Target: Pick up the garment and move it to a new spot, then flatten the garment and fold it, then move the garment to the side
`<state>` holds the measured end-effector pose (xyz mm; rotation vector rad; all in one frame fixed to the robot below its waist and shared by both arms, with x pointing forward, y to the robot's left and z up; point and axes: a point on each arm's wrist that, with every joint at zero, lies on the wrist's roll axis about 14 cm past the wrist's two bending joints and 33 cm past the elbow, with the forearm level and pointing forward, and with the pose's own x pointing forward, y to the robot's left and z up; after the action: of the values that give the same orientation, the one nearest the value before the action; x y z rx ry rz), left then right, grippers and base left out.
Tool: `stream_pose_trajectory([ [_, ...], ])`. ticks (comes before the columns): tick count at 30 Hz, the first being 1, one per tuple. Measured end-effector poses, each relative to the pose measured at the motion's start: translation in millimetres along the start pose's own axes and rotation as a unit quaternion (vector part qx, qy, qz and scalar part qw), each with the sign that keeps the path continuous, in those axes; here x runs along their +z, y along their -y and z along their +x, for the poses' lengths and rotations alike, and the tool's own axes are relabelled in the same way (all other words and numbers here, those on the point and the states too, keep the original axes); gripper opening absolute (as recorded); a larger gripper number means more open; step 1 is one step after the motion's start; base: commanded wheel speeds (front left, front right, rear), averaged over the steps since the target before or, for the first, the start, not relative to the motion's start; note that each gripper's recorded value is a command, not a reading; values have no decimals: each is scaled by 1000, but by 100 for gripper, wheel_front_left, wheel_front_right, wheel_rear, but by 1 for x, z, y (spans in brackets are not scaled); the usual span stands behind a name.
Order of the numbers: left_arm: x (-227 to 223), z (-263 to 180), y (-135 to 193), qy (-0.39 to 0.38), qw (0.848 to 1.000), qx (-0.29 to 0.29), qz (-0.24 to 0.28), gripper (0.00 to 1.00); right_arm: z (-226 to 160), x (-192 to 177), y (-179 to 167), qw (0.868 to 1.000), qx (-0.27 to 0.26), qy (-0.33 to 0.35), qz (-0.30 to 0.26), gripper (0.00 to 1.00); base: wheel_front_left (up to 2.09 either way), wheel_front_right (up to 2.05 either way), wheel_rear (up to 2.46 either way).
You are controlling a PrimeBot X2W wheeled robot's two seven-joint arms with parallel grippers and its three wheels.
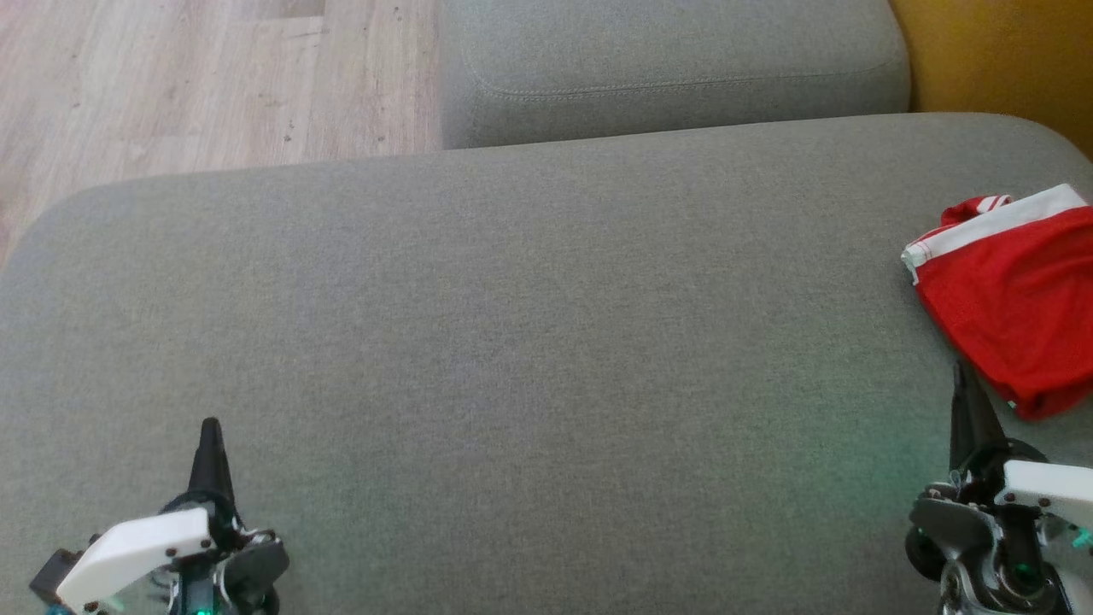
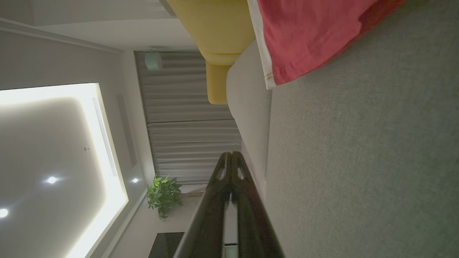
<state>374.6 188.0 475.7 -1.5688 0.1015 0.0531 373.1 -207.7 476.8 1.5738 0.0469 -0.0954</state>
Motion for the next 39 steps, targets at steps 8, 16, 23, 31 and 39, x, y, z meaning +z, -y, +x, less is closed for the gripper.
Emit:
stream_pose_trajectory([
  [8,0,0,0,0,1000,0,0,0,0,0,0,1000,0,0,0,0,0,0,0],
  [16,0,0,0,0,1000,0,0,0,0,0,0,1000,0,0,0,0,0,0,0],
  [23,0,0,0,0,1000,0,0,0,0,0,0,1000,0,0,0,0,0,0,0],
  [31,0,0,0,0,1000,0,0,0,0,0,0,1000,0,0,0,0,0,0,0],
  [39,0,0,0,0,1000,0,0,0,0,0,0,1000,0,0,0,0,0,0,0],
])
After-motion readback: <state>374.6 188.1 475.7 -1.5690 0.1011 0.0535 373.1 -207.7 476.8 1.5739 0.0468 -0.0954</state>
